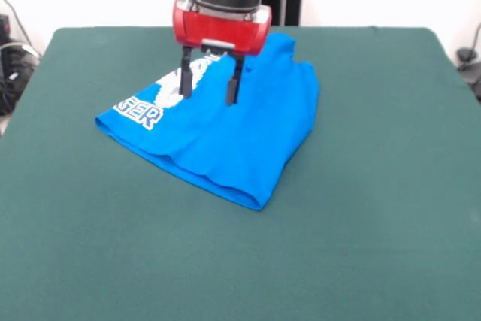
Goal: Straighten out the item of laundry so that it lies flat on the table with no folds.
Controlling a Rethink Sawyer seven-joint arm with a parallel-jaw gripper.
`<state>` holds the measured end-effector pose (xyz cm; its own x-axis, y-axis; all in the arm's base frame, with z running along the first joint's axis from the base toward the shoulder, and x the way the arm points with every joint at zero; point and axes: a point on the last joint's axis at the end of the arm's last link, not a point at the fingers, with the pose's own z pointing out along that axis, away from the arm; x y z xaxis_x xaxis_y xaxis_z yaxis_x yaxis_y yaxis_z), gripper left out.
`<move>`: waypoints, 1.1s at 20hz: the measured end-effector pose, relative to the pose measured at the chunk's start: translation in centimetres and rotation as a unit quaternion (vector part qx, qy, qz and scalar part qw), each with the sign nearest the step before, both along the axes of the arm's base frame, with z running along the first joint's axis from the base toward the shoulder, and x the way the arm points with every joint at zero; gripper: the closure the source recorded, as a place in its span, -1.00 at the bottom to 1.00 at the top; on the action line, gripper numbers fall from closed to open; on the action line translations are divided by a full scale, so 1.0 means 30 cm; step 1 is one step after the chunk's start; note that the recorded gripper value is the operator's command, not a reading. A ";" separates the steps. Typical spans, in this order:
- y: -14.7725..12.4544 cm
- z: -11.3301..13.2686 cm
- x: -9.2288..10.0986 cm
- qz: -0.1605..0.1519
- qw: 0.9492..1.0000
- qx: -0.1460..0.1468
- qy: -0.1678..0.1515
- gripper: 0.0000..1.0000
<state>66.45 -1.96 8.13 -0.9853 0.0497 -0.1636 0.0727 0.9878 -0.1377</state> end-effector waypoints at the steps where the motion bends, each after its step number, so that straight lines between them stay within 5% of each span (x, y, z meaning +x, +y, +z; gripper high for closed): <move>1: -0.004 -0.009 -0.003 -0.001 1.000 0.000 0.001 -1.00; 22: -0.007 -0.158 -0.074 -0.001 1.000 -0.001 0.007 -1.00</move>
